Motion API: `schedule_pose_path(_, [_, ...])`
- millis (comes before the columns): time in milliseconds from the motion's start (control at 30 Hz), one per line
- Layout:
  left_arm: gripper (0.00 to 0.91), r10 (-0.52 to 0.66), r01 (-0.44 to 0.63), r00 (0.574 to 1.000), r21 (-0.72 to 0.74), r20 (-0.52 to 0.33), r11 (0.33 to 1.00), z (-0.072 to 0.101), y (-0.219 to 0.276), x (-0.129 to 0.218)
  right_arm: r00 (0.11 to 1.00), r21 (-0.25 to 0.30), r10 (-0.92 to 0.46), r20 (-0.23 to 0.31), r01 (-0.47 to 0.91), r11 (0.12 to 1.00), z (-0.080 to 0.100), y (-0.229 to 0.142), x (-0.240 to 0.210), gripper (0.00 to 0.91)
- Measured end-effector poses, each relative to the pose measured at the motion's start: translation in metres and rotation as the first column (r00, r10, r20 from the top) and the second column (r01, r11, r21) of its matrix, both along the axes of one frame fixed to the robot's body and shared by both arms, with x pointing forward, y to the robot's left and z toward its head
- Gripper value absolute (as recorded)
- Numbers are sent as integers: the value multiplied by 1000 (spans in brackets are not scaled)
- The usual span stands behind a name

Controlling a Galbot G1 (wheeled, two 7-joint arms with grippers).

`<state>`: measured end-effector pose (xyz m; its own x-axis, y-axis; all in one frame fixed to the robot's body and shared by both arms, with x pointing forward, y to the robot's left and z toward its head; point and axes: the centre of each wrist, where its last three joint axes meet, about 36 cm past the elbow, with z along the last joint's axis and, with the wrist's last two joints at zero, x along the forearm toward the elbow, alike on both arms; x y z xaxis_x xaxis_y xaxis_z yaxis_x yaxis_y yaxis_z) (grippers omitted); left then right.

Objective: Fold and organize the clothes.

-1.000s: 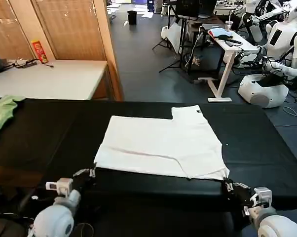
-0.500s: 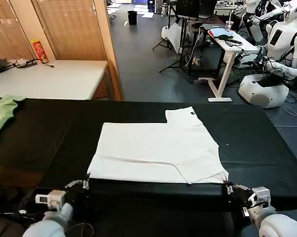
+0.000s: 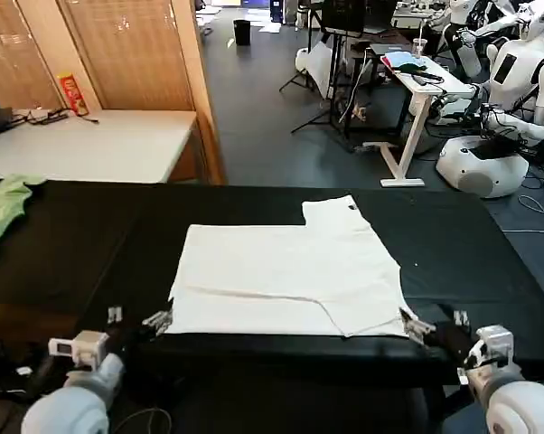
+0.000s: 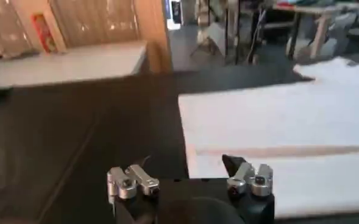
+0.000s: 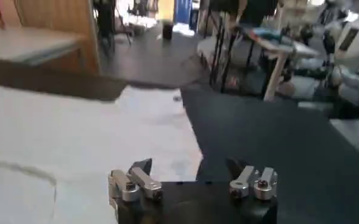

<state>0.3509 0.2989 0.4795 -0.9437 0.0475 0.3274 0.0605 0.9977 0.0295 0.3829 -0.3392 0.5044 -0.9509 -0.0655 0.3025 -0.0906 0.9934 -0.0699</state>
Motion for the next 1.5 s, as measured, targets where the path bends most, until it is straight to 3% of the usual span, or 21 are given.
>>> schedule_pose_path(133, [878,1,-1,1000,-54,1,999,-1,13,48,1000,27,-13,18,12,1000,-2,2,50,878])
schedule_pose_path(267, [878,5,-9,999,-91,-48,996,-3,22,93,999,39,-32,1,32,999,-8,5,94,878])
schedule_pose_path(633, [878,-18,6,993,-105,-120,994,-1,12,190,992,75,-50,-112,59,995,-26,20,193,878])
schedule_pose_path(900, [878,-25,7,981,-93,-194,996,-15,3,235,977,94,-69,-202,90,991,-37,30,246,878])
schedule_pose_path(1300, [878,-7,-14,967,-81,-254,997,-36,7,259,963,68,-71,-261,92,993,-55,48,284,878])
schedule_pose_path(1400, [663,-6,-16,965,-83,-261,996,-40,8,259,957,68,-64,-282,86,994,-61,52,289,878])
schedule_pose_path(1433, [566,-5,-17,965,-82,-262,997,-40,8,259,956,66,-61,-287,83,994,-63,53,290,770])
schedule_pose_path(1500, [507,1,-20,965,-71,-262,997,-42,9,261,952,63,-56,-299,78,995,-67,56,291,731])
